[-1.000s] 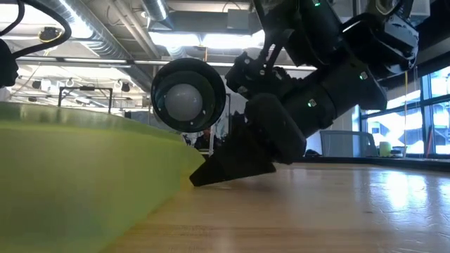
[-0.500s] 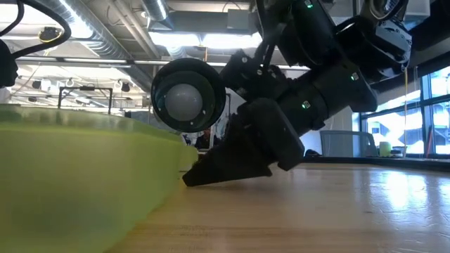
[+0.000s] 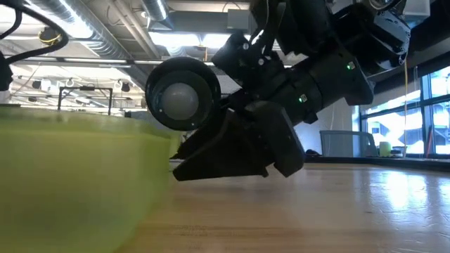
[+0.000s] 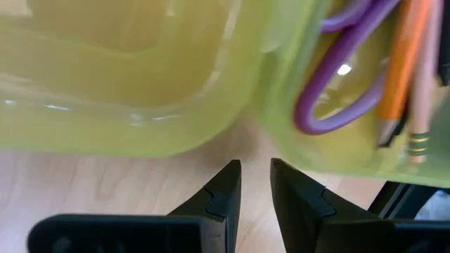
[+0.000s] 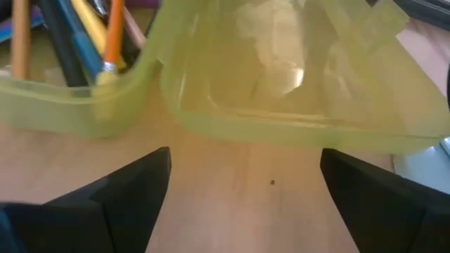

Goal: Pick & place school supplies into a supply box
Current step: Close the supply box

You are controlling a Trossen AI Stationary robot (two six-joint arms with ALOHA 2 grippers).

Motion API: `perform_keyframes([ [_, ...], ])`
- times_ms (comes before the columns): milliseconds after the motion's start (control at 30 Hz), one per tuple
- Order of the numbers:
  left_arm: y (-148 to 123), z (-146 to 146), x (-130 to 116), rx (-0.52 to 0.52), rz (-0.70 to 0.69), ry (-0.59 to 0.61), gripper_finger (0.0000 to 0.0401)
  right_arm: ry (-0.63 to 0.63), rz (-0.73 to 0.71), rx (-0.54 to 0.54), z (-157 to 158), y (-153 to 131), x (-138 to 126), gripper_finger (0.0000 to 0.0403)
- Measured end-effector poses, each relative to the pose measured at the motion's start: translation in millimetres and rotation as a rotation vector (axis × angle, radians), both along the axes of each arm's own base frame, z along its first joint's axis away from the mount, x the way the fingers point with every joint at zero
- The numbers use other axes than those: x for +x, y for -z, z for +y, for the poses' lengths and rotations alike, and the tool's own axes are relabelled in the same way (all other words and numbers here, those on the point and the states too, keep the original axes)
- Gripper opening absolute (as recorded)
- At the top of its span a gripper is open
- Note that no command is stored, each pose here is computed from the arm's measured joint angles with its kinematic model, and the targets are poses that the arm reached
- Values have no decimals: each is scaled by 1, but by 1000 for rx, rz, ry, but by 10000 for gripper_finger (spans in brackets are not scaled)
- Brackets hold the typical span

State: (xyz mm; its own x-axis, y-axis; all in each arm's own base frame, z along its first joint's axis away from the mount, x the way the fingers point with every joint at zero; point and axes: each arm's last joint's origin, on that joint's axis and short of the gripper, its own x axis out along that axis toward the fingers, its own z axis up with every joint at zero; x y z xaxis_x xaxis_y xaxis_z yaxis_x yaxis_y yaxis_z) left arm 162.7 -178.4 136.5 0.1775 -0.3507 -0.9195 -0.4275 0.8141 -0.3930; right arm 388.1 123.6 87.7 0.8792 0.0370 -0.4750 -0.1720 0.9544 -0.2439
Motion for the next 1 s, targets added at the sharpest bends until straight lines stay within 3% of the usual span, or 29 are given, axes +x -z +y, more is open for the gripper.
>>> perform_keyframes([
  [400, 1, 0, -3, 2, 32, 30, 72, -53, -13, 25, 25, -2, -8, 369],
  [600, 0, 0, -2, -7, 22, 32, 72, 53, 14, 242, 23, 1, -5, 369],
  [1000, 0, -1, -2, -37, 38, 44, 72, -102, 70, 282, 68, 12, 28, 369],
])
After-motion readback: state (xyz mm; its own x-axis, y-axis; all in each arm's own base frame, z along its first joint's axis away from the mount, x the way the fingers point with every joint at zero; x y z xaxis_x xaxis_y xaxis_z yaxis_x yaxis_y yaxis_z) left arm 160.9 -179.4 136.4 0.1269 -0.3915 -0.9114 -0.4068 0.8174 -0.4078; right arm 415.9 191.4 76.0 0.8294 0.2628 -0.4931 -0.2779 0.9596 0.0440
